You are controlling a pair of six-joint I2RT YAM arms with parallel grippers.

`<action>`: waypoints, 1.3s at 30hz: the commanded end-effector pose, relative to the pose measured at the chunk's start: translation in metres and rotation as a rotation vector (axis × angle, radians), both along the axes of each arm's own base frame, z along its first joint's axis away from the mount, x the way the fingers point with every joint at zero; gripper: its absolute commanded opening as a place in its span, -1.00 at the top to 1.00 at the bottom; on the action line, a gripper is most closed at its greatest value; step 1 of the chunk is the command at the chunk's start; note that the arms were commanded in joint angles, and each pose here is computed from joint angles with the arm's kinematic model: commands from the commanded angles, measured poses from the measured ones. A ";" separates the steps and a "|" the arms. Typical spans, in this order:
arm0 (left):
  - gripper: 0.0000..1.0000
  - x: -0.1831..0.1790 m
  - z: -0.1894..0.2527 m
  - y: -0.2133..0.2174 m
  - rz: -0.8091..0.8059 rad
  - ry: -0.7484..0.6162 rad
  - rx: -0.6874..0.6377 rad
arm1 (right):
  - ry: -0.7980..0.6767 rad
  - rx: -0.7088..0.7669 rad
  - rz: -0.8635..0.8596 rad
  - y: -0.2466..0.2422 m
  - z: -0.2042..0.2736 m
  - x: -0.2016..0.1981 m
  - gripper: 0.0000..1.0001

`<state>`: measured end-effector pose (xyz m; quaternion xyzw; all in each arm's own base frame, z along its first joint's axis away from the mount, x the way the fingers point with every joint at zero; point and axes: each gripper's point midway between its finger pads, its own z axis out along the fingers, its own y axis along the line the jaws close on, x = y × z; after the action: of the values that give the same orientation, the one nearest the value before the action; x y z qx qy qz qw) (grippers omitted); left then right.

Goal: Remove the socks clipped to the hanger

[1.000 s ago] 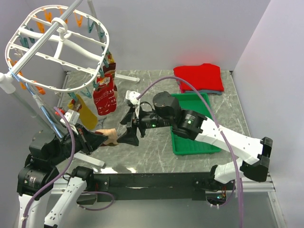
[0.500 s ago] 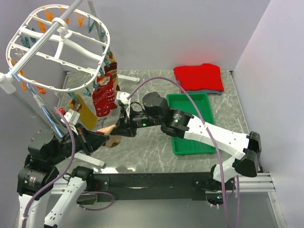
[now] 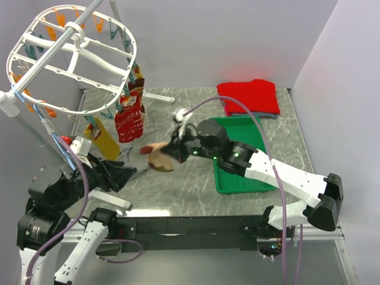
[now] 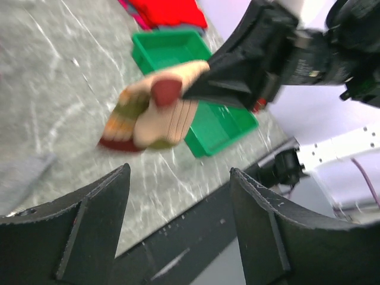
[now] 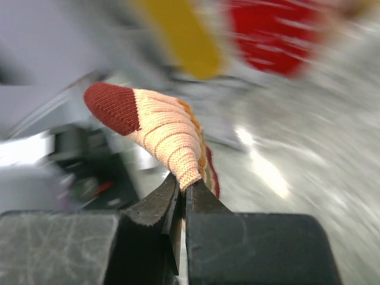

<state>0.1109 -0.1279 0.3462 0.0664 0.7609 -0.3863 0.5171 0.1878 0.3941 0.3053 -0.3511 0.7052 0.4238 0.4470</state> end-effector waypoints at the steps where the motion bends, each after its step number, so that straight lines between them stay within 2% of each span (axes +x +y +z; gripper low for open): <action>1: -0.43 -0.006 0.038 0.019 0.108 -0.151 -0.022 | 0.032 -0.017 -0.416 -0.076 -0.007 0.059 1.00; 2: -0.42 -0.009 0.043 0.020 0.110 -0.170 -0.029 | 0.032 -0.035 -0.540 -0.101 -0.012 0.081 1.00; 6: -0.41 -0.018 0.063 0.021 0.112 -0.252 -0.069 | 0.095 -0.120 -0.782 -0.173 -0.043 0.107 1.00; 9: -0.41 -0.024 0.076 0.025 0.124 -0.312 -0.090 | 0.114 -0.169 -0.910 -0.216 -0.065 0.111 1.00; 14: -0.41 -0.025 0.085 0.028 0.142 -0.352 -0.109 | 0.163 -0.217 -1.052 -0.258 -0.093 0.114 1.00; 18: -0.40 -0.023 0.088 0.031 0.162 -0.364 -0.105 | 0.215 -0.318 -1.169 -0.288 -0.126 0.117 1.00; 22: -0.40 -0.023 0.091 0.033 0.172 -0.372 -0.099 | 0.240 -0.408 -1.249 -0.310 -0.147 0.119 0.88; 24: -0.40 -0.020 0.092 0.037 0.198 -0.366 -0.085 | 0.233 -0.449 -1.268 -0.317 -0.148 0.118 0.75; 26: -0.40 -0.019 0.094 0.039 0.213 -0.368 -0.079 | 0.237 -0.489 -1.249 -0.316 -0.151 0.117 0.37; 30: -0.38 -0.021 0.106 0.040 0.223 -0.384 -0.119 | 0.227 -0.520 -1.214 -0.305 -0.143 0.116 -0.09; 31: -0.38 -0.024 0.111 0.035 0.189 -0.409 -0.131 | 0.221 -0.511 -1.211 -0.302 -0.140 0.115 -0.36; 33: -0.39 -0.026 0.108 0.032 0.166 -0.405 -0.141 | 0.209 -0.483 -1.206 -0.294 -0.132 0.112 -0.47; 34: -0.39 -0.027 0.107 0.031 0.159 -0.405 -0.145 | 0.200 -0.472 -1.201 -0.292 -0.128 0.110 -0.60; 36: -0.40 -0.029 0.106 0.032 0.159 -0.405 -0.148 | 0.187 -0.454 -1.191 -0.286 -0.122 0.108 -0.63; 38: -0.41 -0.030 0.107 0.034 0.170 -0.399 -0.147 | 0.143 -0.461 -1.143 -0.268 -0.113 0.103 -0.82; 39: -0.41 -0.033 0.111 0.035 0.165 -0.405 -0.148 | 0.113 -0.454 -1.101 -0.254 -0.105 0.104 -0.84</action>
<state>0.0865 -0.0940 0.4425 0.0372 0.6320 -0.3659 0.6821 0.2891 0.1145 0.1587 0.0228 0.9030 -0.0333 0.4277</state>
